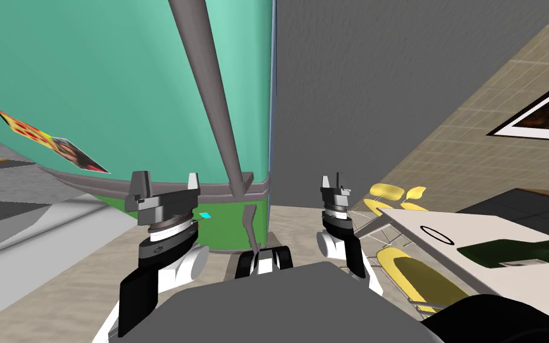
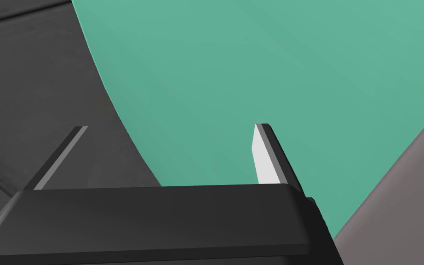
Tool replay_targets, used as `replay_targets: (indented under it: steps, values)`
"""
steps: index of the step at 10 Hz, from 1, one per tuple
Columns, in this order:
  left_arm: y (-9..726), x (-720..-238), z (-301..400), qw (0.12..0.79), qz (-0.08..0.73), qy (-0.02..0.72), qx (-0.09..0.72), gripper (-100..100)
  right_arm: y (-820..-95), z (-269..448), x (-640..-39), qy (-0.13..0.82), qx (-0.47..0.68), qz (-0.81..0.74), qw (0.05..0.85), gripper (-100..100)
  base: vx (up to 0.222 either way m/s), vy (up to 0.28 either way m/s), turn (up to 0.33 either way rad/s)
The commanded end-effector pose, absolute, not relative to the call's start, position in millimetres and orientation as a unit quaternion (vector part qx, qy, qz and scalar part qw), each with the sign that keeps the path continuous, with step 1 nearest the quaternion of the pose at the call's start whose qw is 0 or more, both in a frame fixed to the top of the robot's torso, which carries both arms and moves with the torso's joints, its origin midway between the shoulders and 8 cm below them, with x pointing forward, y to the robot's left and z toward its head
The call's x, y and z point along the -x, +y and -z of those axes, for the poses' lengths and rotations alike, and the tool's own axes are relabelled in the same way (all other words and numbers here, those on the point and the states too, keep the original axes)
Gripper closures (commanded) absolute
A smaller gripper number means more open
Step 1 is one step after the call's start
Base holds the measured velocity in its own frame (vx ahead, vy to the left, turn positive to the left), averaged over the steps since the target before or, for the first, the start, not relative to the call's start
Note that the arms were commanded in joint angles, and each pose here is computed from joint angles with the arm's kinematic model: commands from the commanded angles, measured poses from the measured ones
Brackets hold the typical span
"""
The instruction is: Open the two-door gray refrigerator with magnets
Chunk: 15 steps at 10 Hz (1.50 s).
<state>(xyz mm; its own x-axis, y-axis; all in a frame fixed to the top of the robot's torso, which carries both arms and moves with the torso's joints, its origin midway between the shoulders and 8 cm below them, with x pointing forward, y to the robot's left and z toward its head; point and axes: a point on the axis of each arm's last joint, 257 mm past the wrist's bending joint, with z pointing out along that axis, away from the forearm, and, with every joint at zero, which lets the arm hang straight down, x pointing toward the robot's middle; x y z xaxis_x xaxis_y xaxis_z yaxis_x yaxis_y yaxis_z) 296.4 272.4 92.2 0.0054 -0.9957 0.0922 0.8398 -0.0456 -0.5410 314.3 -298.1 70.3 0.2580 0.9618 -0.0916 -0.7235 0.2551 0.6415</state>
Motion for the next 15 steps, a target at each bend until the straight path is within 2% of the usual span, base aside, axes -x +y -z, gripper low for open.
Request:
replay_targets:
  steps: [1,2,6,15]
  values:
    - [272.4,-296.5,-92.2,0.670,0.685,0.168,0.232,0,-298.1,-70.3,-314.3,0.243,-0.246,-0.559,0.754,0,-0.142,-0.010,0.058]
    - [270.3,-298.6,-90.5,0.666,0.687,0.180,0.230,-100,-298.1,-70.4,-314.4,0.243,-0.246,-0.559,0.754,0,-0.089,-0.027,0.041]
    - [273.3,-310.0,-77.6,0.641,0.691,0.216,0.256,-100,-298.2,-70.0,-314.4,0.243,-0.246,-0.559,0.754,0,0.002,-0.051,0.121]
    - [299.3,-334.0,-32.3,0.569,0.690,0.243,0.376,-100,-298.2,-70.1,-314.4,0.243,-0.246,-0.559,0.754,0,0.041,-0.107,0.110]
